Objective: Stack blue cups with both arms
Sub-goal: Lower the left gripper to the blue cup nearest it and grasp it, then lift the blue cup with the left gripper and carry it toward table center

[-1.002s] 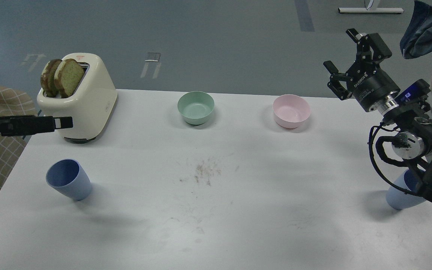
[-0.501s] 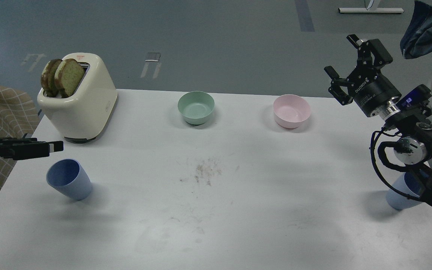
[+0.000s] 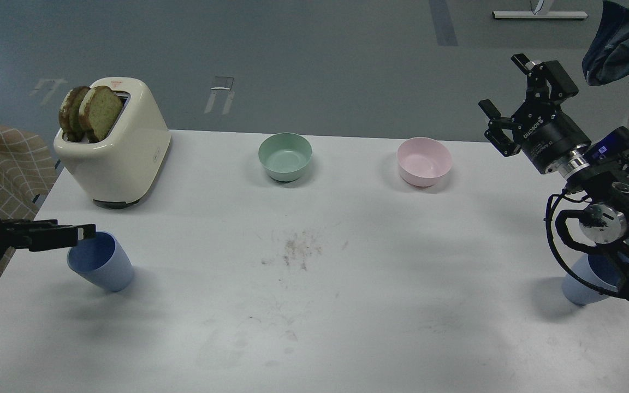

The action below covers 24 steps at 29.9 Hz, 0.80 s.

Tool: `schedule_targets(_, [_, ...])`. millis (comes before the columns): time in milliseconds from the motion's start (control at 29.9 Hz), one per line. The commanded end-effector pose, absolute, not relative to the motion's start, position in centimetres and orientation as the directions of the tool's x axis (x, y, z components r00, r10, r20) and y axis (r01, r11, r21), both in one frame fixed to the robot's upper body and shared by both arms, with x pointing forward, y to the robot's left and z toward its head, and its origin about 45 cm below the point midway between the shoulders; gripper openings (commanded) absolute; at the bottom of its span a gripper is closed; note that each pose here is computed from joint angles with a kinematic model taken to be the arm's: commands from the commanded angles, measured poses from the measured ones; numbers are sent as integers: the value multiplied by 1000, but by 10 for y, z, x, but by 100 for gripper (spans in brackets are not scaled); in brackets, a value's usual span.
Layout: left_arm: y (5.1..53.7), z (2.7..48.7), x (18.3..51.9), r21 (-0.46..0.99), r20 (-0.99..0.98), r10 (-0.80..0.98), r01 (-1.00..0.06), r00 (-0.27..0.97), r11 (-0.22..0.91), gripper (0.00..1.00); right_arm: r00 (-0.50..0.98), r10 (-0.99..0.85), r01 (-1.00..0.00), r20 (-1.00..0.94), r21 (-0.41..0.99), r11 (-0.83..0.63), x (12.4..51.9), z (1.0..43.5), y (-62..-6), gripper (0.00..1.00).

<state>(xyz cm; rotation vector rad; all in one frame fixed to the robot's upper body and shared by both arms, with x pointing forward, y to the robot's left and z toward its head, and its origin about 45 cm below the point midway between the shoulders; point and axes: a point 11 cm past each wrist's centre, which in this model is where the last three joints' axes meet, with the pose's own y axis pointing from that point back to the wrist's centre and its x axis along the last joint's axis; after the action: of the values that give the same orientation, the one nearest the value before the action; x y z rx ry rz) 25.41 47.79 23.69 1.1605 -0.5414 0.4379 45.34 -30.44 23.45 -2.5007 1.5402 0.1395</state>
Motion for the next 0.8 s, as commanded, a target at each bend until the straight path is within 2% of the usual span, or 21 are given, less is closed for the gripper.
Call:
schedule_targets(0, [477, 228, 250, 737, 606, 48, -582, 794, 344, 97, 451, -873, -892, -185, -121, -435, 453, 234, -305, 100])
schedule_targets(234, [481, 216, 246, 732, 615, 51, -594, 787, 332, 91, 442, -879, -897, -181, -118, -426, 453, 233, -306, 100])
schedule_targets(367, [481, 211, 245, 736, 611, 52, -591, 790, 331, 81, 440, -880, -898, -182, -116, -425, 453, 233, -306, 100])
schedule_targets(534, [480, 208, 245, 738, 606, 53, -586, 793, 334, 60, 437, -881, -899, -181, -115, -423, 453, 233, -307, 100])
schedule_targets(601, [478, 206, 248, 731, 614, 54, -593, 787, 338, 39, 437, -881, -899, -181, -114, -422, 453, 232, -307, 100])
schedule_targets(701, [480, 205, 250, 721, 631, 50, -608, 775, 331, 16, 437, -880, -899, -185, -111, -423, 452, 230, -306, 100])
schedule_targets(735, [481, 205, 251, 719, 634, 49, -612, 771, 329, 14, 435, -881, -900, -184, -109, -422, 451, 229, -307, 100])
schedule_targets(768, [481, 206, 251, 716, 639, 48, -617, 767, 328, 8, 435, -881, -900, -184, -109, -422, 451, 229, -307, 100])
